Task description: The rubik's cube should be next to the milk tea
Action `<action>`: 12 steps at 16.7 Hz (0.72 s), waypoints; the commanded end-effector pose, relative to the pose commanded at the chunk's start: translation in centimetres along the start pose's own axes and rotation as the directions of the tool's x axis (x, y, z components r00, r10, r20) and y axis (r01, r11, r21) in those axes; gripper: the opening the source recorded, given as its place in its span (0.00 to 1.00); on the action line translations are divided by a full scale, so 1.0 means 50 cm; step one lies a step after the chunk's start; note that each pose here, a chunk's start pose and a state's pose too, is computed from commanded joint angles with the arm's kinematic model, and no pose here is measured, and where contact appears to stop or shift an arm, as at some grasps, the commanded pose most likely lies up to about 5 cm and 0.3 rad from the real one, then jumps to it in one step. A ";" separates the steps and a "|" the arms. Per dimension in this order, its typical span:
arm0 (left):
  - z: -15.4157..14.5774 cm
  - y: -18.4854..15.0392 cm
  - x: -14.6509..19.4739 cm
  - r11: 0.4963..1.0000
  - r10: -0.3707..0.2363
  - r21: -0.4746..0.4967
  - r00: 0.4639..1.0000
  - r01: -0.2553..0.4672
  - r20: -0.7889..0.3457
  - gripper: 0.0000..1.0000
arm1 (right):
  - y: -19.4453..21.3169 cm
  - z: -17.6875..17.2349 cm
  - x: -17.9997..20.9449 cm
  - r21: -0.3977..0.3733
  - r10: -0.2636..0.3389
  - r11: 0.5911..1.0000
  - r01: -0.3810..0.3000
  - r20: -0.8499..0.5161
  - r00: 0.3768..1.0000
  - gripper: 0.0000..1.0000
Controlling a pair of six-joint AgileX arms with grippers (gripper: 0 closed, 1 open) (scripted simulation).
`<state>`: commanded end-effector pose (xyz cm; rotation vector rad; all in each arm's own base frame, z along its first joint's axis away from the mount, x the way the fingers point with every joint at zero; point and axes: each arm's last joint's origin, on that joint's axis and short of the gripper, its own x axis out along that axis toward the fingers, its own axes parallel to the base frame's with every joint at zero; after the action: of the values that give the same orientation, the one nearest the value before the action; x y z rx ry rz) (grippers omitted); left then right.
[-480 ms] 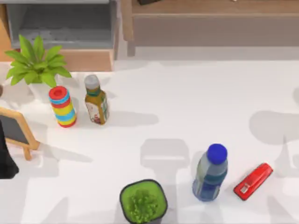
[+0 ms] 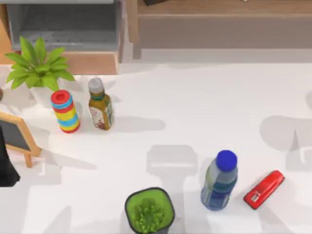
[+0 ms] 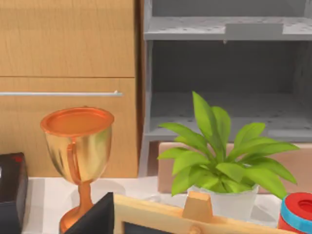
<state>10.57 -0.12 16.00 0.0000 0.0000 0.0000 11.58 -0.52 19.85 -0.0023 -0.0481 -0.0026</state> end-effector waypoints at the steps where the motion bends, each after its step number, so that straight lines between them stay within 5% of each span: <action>1: 0.000 0.000 0.000 1.000 0.000 0.000 1.000 0.000 0.000 1.00 | -0.003 0.020 0.012 -0.001 -0.001 1.000 0.001 0.008 1.000 1.00; 6: 0.000 0.000 0.000 1.000 0.000 0.000 1.000 0.000 0.000 1.00 | -0.036 0.096 0.139 -0.005 -0.003 1.000 0.003 -0.014 1.000 1.00; 12: 0.000 0.000 0.000 1.000 0.000 0.000 1.000 0.000 0.000 1.00 | -0.128 0.061 0.357 0.001 -0.005 1.000 0.005 -0.058 0.998 1.00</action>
<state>10.57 -0.12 16.00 0.0000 0.0000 0.0000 29.25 -6.95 23.79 -0.0008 0.0100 -0.0077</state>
